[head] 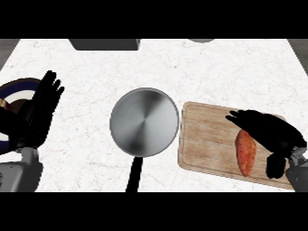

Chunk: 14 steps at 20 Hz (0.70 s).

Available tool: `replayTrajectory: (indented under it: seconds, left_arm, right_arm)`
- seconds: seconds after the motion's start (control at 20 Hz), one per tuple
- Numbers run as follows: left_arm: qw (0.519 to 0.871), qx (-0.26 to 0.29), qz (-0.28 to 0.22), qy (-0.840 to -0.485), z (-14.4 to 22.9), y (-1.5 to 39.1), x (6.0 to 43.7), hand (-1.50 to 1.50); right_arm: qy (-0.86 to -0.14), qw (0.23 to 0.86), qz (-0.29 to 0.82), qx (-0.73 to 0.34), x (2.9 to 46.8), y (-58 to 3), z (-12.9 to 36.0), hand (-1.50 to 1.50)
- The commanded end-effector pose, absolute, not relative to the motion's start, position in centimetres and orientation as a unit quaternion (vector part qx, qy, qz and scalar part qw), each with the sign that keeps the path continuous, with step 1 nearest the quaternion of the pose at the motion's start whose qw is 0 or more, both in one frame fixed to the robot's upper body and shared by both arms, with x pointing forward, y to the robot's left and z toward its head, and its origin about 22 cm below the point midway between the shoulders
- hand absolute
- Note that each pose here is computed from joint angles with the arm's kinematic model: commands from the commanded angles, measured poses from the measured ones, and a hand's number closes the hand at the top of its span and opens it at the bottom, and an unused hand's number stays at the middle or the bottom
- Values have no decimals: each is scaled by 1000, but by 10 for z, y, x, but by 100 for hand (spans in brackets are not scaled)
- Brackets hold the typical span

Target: Pick the sweet potato from the cutting board and place it in the pan

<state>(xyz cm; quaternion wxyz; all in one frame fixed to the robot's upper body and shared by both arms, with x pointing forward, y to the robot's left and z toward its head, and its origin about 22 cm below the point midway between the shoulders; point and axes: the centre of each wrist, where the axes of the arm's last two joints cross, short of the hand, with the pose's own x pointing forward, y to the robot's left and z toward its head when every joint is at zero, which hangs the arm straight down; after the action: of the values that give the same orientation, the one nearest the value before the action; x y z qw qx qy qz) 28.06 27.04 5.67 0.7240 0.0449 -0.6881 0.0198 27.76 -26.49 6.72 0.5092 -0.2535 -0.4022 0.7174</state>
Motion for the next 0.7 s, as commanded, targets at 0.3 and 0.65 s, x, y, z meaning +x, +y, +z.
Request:
replayTrajectory:
  seconds: [0.3, 0.65]
  left_arm:
    - [722, 49, 26, -690, 55, 270, 274, 0]
    - [728, 41, 17, -685, 59, 281, 284, 0]
  right_arm:
    - [-418, 520, 706, -237, 293, -259, 40, -150]
    - [-404, 521, 721, -215, 278, -258, 3, -150]
